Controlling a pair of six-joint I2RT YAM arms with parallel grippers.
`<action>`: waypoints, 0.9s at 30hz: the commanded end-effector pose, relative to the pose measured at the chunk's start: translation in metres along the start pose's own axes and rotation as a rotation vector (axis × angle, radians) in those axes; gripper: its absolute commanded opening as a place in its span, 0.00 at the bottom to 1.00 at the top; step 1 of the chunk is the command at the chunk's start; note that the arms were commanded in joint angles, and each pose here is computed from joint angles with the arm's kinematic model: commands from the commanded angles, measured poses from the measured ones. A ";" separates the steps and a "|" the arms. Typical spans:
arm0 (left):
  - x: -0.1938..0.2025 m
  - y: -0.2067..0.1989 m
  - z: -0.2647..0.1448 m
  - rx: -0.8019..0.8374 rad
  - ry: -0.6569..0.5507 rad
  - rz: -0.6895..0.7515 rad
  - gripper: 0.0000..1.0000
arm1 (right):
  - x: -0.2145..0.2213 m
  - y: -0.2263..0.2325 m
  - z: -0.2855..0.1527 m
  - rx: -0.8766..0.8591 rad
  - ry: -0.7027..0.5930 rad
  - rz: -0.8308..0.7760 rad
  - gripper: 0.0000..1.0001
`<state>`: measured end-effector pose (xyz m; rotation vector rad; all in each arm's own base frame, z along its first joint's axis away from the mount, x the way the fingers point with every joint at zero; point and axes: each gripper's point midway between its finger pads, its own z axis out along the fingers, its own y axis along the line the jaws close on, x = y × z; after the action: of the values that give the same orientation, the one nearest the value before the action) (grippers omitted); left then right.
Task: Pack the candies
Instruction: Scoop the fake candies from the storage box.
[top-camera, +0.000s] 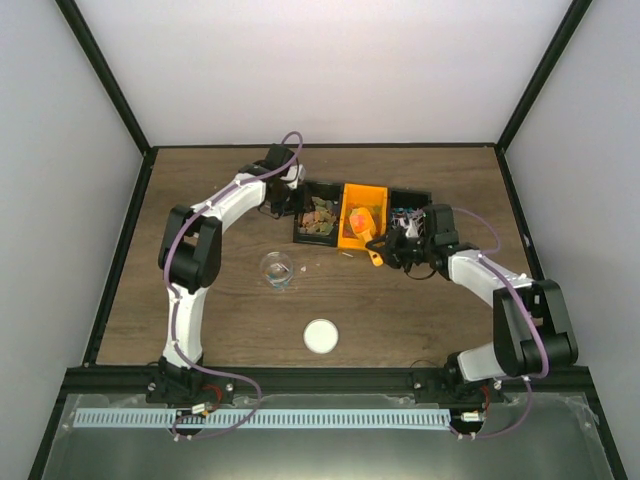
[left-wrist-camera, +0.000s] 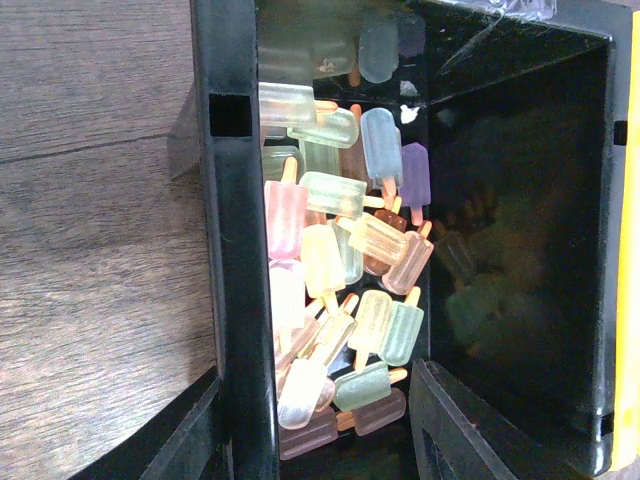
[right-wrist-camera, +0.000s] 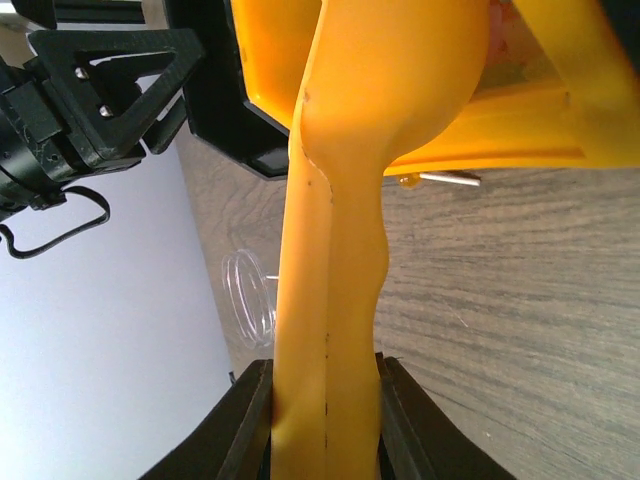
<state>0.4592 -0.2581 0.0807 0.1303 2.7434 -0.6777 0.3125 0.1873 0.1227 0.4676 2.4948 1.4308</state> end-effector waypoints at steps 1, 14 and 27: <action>-0.007 -0.008 -0.002 0.023 -0.009 0.009 0.48 | -0.002 0.016 -0.011 -0.093 -0.015 -0.011 0.01; -0.014 -0.021 -0.017 0.067 -0.039 0.003 0.48 | 0.011 0.040 -0.031 -0.218 -0.014 -0.104 0.01; -0.022 -0.037 -0.062 0.110 -0.116 -0.014 0.50 | 0.040 0.069 -0.053 -0.297 0.074 -0.148 0.01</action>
<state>0.4577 -0.2586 0.1049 0.0918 2.7125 -0.7234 0.2797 0.1905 0.1842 0.2668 2.2918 1.6709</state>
